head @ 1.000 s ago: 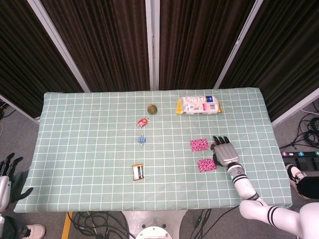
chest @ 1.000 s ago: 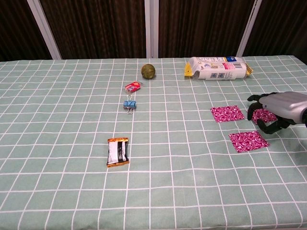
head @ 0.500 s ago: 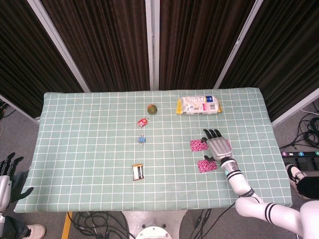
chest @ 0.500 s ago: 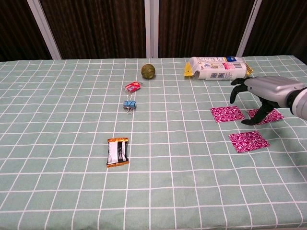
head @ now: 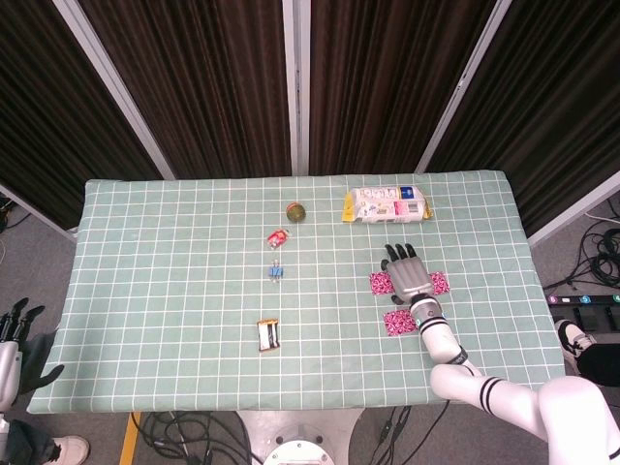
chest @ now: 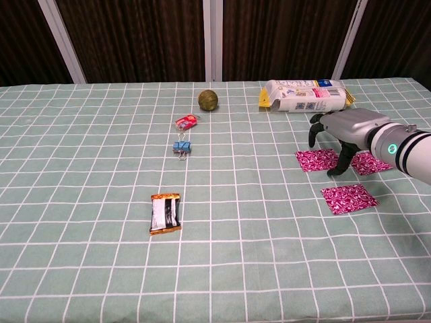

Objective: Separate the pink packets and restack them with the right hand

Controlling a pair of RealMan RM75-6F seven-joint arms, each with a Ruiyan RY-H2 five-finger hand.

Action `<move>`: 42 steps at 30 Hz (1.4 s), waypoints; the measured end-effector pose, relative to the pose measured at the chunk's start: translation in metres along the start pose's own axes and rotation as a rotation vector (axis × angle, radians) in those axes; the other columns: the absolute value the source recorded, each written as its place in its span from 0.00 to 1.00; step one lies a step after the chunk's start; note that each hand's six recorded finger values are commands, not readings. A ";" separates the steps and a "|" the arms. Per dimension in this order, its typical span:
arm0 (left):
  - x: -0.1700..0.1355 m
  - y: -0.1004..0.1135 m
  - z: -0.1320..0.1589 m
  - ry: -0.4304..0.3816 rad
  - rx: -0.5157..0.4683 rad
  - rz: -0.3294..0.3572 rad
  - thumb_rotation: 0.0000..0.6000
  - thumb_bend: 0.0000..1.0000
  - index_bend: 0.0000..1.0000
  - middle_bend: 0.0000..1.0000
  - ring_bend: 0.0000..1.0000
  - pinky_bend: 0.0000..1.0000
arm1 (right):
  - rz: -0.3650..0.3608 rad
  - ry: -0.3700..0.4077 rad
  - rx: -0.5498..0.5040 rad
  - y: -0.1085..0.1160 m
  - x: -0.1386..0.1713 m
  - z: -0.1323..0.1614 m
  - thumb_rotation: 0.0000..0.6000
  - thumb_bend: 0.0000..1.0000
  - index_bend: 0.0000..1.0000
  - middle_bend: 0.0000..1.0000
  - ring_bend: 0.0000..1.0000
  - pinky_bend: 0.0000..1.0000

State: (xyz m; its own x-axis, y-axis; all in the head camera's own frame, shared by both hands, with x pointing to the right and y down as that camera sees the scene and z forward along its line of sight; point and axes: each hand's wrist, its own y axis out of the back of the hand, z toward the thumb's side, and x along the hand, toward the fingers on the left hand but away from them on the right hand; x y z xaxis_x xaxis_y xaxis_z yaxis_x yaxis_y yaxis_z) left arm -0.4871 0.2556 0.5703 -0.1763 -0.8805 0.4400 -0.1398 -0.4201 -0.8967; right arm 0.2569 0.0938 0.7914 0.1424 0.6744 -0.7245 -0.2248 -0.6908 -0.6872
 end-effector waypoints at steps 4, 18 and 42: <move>0.000 0.000 0.000 0.001 0.001 0.000 1.00 0.06 0.20 0.15 0.13 0.14 | 0.004 -0.005 0.009 0.001 -0.002 0.000 1.00 0.15 0.32 0.04 0.00 0.00; 0.000 0.001 0.000 0.000 0.000 0.002 1.00 0.06 0.20 0.15 0.13 0.14 | 0.033 -0.014 0.031 -0.005 -0.004 0.000 1.00 0.15 0.32 0.04 0.00 0.00; -0.002 -0.002 -0.004 0.007 -0.007 -0.002 1.00 0.06 0.20 0.15 0.13 0.14 | 0.027 -0.003 0.050 -0.005 -0.002 0.004 1.00 0.14 0.31 0.04 0.00 0.00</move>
State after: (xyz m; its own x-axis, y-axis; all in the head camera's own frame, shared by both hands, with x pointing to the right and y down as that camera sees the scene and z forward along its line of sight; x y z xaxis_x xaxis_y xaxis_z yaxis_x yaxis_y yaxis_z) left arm -0.4902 0.2586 0.5712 -0.1830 -0.8781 0.4421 -0.1469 -0.4203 -0.8954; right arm 0.2538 0.0968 0.7970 0.1325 0.6569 -0.7422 -0.2761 -0.6948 -0.6642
